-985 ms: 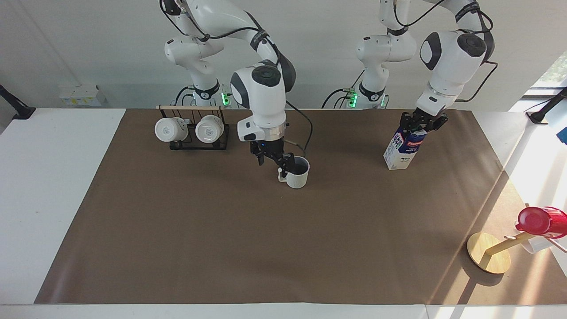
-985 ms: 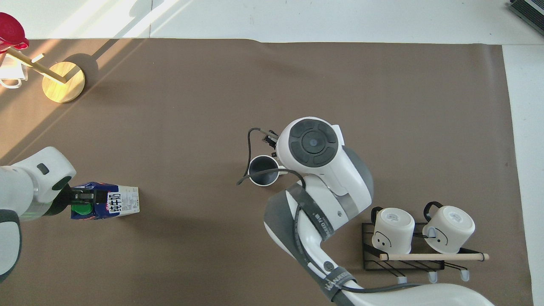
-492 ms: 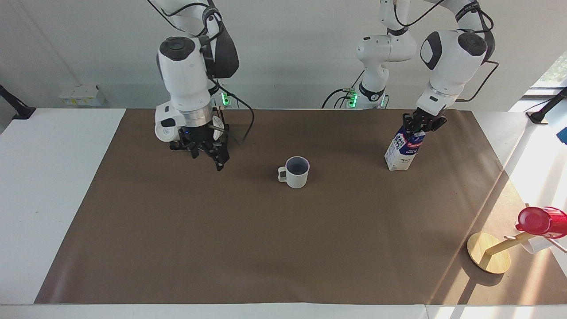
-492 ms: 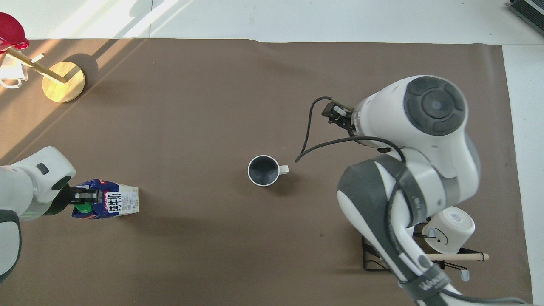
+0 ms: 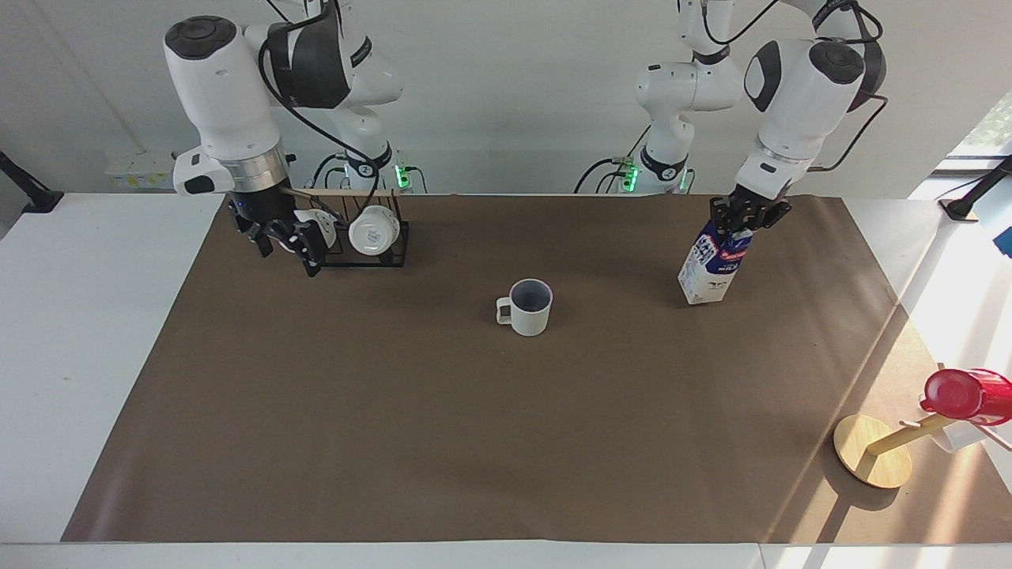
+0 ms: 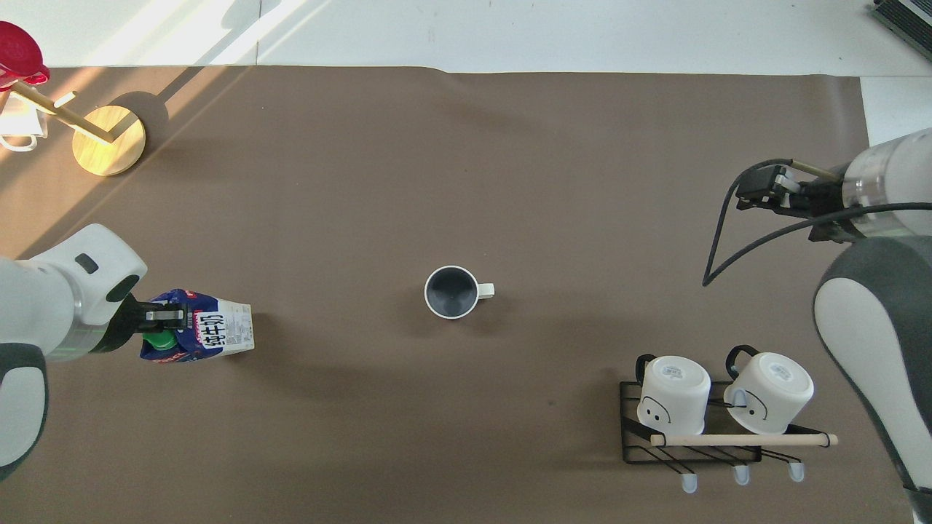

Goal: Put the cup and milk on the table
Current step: 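Carry the milk carton with the left gripper beside the dark mug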

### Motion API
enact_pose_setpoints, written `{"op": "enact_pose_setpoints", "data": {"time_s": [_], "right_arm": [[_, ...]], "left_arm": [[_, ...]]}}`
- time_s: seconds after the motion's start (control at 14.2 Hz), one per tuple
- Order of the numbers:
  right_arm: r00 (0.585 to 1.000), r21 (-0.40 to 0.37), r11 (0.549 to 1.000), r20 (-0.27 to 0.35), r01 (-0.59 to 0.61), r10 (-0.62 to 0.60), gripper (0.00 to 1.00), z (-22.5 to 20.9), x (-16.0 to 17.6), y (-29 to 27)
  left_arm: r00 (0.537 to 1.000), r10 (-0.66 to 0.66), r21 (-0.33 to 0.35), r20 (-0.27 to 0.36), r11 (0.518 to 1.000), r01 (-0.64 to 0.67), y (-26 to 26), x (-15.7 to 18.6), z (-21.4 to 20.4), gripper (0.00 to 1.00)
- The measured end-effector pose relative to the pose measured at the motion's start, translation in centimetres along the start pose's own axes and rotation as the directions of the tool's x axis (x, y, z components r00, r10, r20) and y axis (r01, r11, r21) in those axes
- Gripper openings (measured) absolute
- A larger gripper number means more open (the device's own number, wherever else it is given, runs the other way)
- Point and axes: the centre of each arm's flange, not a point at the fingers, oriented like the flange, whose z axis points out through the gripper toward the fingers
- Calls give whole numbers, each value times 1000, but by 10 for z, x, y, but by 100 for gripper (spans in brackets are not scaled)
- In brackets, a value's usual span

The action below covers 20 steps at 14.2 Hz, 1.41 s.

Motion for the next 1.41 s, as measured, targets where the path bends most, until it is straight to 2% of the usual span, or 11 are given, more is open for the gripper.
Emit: {"op": "enact_pose_setpoints", "data": {"time_s": [0.42,0.63,0.91,1.41], "right_arm": [[995,-9,995,21,102,-101,100,-35,-5,10],[991,-17,991,44,130,-129,100,-59,-8,14],[977,-21,979,76,202,-200,100,-71,-12,17],[976,-21,978,79,207,-205,100,-70,-12,16]], "left_arm": [[998,-61,-17,-23,998,60,108,-3,-15,38],[998,-60,-24,-25,998,60,145,-2,-3,38],[996,-78,-35,-32,996,77,171,2,20,38],[994,-104,-43,-35,994,103,192,6,37,38]]}}
